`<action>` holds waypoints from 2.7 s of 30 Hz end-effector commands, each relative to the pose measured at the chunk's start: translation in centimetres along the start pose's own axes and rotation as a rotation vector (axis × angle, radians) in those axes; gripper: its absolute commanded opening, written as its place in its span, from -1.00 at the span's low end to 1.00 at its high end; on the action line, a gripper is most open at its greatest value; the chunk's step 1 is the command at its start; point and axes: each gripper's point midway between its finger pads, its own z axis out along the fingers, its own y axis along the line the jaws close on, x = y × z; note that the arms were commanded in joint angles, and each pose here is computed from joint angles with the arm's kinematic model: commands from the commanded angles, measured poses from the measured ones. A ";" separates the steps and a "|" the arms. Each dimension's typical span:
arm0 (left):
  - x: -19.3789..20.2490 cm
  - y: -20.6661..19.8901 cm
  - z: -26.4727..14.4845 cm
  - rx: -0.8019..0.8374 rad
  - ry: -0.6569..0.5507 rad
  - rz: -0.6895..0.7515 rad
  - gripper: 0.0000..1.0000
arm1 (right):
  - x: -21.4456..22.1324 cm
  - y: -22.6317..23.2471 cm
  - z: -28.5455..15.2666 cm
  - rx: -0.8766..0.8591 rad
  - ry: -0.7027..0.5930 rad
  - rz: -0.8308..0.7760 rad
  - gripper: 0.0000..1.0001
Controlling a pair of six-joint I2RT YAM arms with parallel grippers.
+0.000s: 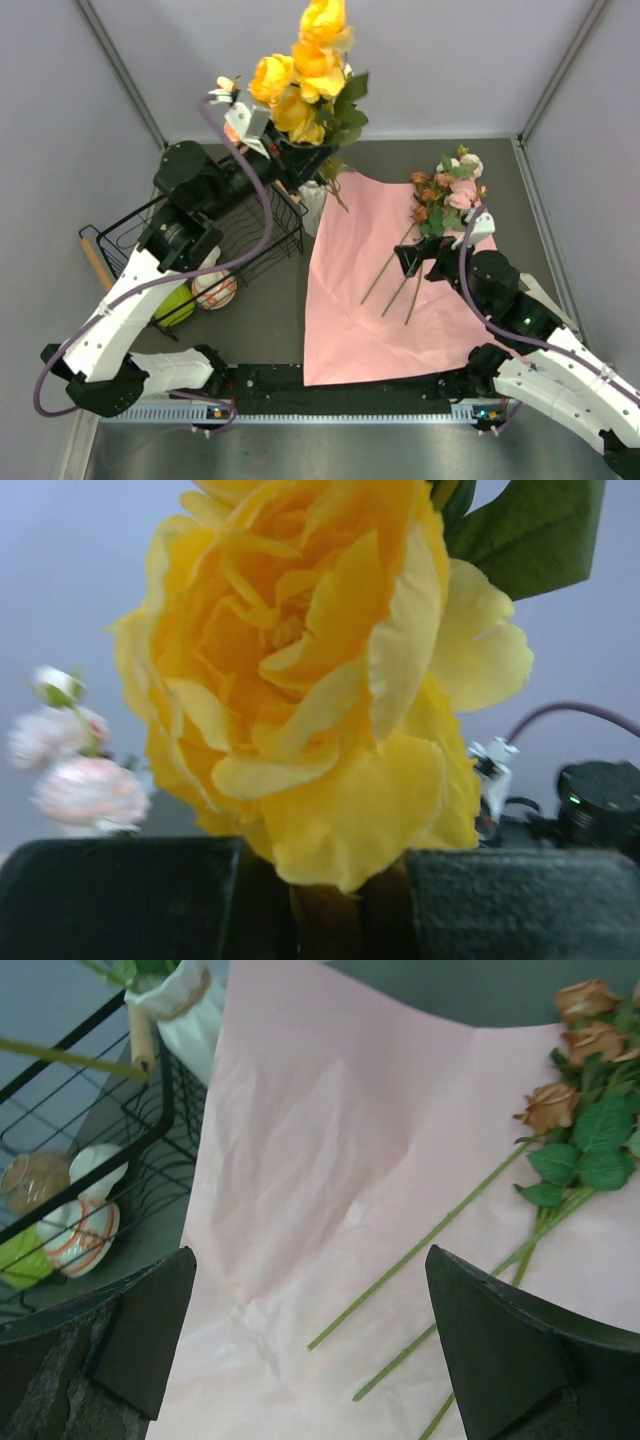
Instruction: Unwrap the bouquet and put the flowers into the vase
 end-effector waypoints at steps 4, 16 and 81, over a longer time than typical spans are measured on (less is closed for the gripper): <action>-6.4 5.1 -0.8 -0.289 -0.130 0.289 -1.00 | -1.4 -3.0 -1.2 0.145 -0.082 0.062 0.97; -5.4 10.4 0.8 -0.393 -0.116 0.297 -1.00 | -1.0 -3.4 -1.4 0.160 -0.068 0.057 0.97; 7.8 12.5 -2.5 -0.464 0.078 -0.080 0.56 | 7.4 -9.2 4.0 0.431 0.259 0.266 0.93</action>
